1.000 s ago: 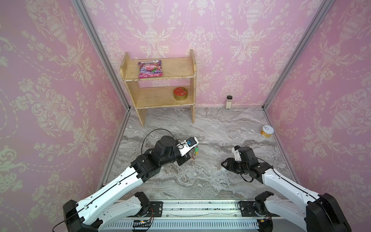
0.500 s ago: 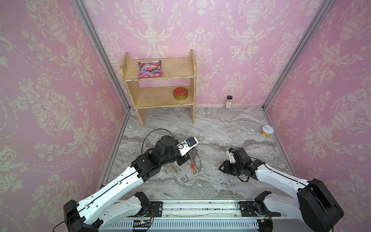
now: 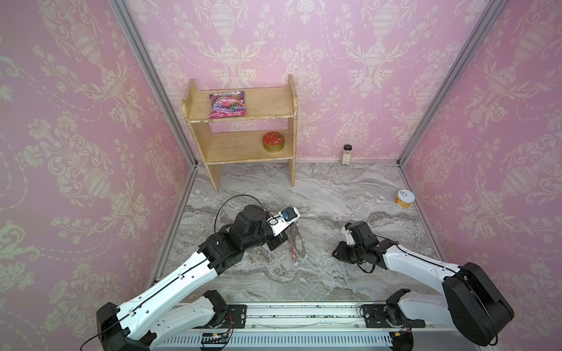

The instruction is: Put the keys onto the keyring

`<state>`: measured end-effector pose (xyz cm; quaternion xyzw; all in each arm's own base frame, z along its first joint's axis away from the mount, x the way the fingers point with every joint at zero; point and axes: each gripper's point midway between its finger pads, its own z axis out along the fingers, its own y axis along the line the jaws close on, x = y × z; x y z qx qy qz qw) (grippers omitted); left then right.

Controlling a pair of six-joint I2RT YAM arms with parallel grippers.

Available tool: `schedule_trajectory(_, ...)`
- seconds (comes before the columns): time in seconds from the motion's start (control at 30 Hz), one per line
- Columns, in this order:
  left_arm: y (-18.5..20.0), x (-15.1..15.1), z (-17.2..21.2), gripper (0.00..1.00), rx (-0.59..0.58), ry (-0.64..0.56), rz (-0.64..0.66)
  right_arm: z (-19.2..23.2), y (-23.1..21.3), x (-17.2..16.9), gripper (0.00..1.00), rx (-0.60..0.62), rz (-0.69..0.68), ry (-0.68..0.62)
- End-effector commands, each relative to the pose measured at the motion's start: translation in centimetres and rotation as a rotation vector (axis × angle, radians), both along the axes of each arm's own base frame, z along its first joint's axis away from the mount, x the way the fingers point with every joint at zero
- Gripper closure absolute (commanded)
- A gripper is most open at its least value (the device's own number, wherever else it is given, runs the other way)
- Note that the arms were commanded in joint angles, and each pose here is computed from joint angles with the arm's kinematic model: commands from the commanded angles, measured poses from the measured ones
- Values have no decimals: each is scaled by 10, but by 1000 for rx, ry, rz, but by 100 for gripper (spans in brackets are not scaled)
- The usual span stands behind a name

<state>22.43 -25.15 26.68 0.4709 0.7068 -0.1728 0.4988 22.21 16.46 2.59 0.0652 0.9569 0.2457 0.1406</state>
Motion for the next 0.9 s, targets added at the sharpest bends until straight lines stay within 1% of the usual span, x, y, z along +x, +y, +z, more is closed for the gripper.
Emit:
schedule_trajectory(0.0, -2, -1, 8, 100, -47, -3, -10, 6, 5, 8, 81, 1, 17, -29)
schedule_trajectory(0.13, -2, -1, 8, 100, -48, -1, -12, 4, 5, 8, 86, -3, 17, -21)
schedule_trajectory(0.23, -2, -1, 8, 100, -49, 1, -11, 4, 4, 9, 100, -9, 11, -22)
schedule_trajectory(0.37, -2, -1, 10, 100, -50, -5, -11, 19, 10, 11, 100, 15, 50, -77)
schedule_trajectory(0.43, -1, -2, 14, 100, -60, -9, -11, 40, 16, 14, 100, 37, 89, -163)
schedule_trajectory(0.57, -1, -4, 25, 100, -79, -23, -15, 108, 27, 18, 100, 100, 202, -427)
schedule_trajectory(0.7, -4, -6, 38, 100, -101, -33, -38, 169, 39, 6, 100, 160, 376, -637)
schedule_trajectory(0.87, -12, -13, 53, 100, -112, -45, -88, 225, 45, -13, 100, 208, 525, -865)
